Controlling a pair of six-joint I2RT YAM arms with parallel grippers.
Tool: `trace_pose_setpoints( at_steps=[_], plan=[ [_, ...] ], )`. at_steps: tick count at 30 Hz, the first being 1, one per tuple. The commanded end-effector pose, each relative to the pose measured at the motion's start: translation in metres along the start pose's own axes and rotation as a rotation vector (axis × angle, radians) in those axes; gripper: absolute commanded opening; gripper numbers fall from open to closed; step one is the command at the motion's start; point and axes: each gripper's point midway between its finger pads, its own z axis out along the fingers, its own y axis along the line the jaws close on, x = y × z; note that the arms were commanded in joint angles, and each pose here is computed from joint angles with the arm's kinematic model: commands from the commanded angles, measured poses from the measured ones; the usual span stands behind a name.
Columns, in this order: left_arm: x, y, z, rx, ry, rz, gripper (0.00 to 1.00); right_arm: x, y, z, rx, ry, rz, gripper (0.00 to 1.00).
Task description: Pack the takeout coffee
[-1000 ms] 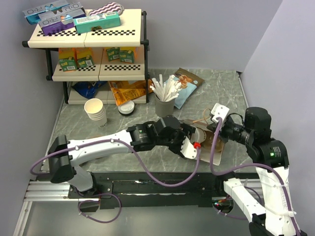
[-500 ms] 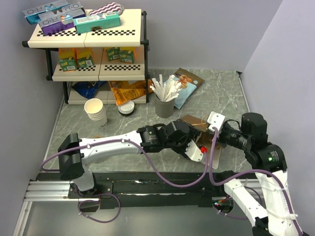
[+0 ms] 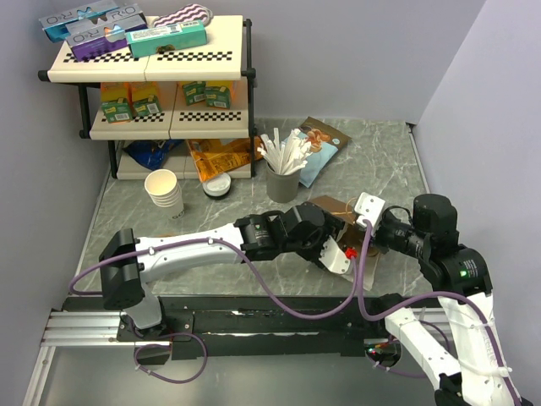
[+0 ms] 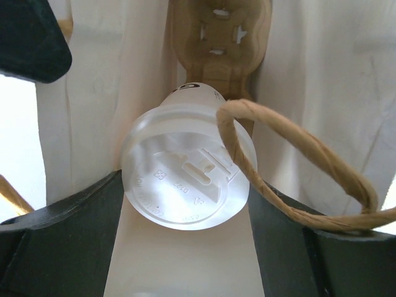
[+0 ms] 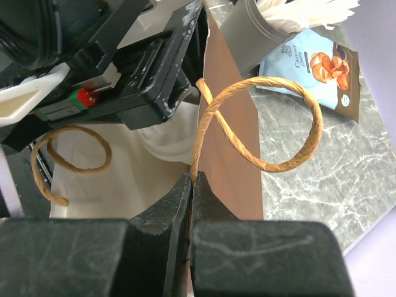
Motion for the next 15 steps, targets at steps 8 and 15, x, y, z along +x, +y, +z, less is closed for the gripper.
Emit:
trace_pose_setpoints(
  at_steps=[8,15],
  plan=[
    [0.011,0.014,0.014,-0.029,0.077,0.059,0.01,-0.018,-0.002,-0.005,0.019,-0.076,-0.023,0.0],
    [0.007,0.014,0.022,-0.023,0.063,0.125,0.01,-0.016,-0.003,0.001,0.03,-0.088,0.021,0.0]
  ],
)
